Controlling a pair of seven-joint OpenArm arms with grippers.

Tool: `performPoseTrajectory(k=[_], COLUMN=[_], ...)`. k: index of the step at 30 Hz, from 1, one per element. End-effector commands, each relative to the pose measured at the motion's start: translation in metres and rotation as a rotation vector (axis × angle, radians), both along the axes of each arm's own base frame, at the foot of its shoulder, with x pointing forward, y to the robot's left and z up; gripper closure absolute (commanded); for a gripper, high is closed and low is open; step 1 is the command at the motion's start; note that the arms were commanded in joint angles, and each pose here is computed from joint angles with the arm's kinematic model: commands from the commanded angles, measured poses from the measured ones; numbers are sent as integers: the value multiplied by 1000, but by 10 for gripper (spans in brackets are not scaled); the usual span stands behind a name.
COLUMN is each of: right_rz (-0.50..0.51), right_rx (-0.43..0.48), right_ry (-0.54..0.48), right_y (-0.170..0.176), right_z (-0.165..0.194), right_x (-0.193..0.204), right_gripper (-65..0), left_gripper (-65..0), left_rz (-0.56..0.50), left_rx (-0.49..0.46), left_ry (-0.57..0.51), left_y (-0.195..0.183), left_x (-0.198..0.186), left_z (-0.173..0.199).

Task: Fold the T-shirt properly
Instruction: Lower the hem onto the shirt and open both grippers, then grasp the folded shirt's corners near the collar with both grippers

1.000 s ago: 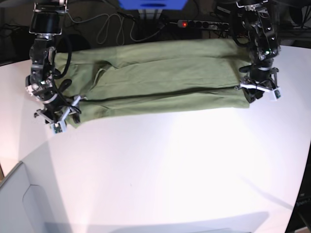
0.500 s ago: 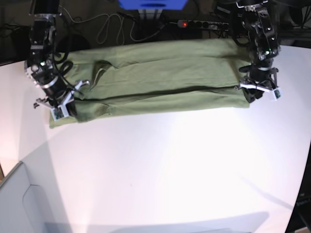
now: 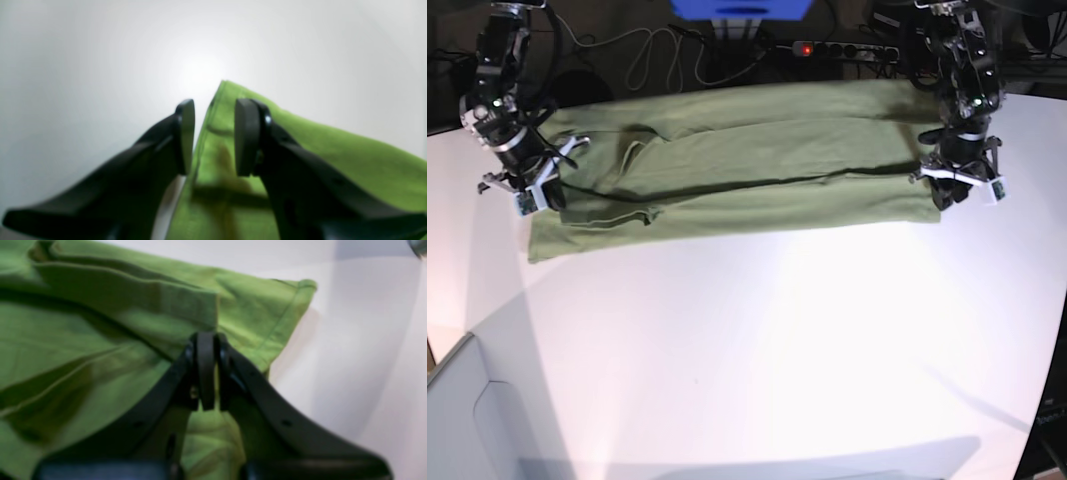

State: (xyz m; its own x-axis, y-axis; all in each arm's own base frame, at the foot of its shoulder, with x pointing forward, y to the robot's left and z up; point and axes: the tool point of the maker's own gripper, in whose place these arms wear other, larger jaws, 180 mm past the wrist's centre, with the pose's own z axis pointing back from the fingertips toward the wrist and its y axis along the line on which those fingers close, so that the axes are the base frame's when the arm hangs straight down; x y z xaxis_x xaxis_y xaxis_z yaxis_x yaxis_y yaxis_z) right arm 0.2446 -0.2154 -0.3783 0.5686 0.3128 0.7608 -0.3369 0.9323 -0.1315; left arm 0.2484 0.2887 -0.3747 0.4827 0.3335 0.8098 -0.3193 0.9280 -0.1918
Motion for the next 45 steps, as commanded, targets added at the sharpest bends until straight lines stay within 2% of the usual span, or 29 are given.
performPoseTrajectory(k=[1, 7, 11, 14, 17, 20, 23, 26, 28, 32, 34, 38, 40, 45], right_rz=[25, 24, 26, -3, -78, -129, -108, -6, 45, 66, 73, 66, 65, 64], right_rx=[8, 10, -5, -19, -44, -56, -50, -12, 17, 80, 106, 138, 135, 130], right_ry=[-27, 21, 23, -20, -75, -121, -136, -117, -97, -27, 13, 77, 97, 110], right_y=[2, 2, 1, -5, -24, -36, -28, 4, 20, 36, 41, 44, 40, 37], right_z=[8, -3, 2, 17, 36, 50, 54, 47, 39, 8, -8, -32, -39, -43], right_x=[1, -20, -31, -29, -27, -23, -17, -15, -14, -13, -13, -17, -19, -21], right_gripper=[-3, -5, -5, -5, -4, -4, -5, -5, -5, -6, -6, -6, -6, -6], left_gripper=[-197, -197, -197, -197, -197, -197, -198, -198, -199, -201, -238, -388, -431, -405], left_rz=[-2, -3, -14, -32, -45, -12, 43, 48, 51, 58, 59, 54, 55, 73], left_rx=[19, 18, 29, 44, 56, 61, 45, 27, 14, 6, 7, 6, 5, -15], left_ry=[-47, -30, -41, -69, -98, -128, -128, -100, -83, -76, -66, -62, -61, -21], left_y=[4, 3, 0, -5, -11, -6, 1, -1, -3, -3, -2, -4, -3, 0], left_x=[6, 0, -3, -2, -3, -8, -15, -19, -22, -24, -28, -29, -29, -33], left_z=[14, 11, 17, 31, 45, 56, 53, 41, 34, 30, 28, 27, 27, 9])
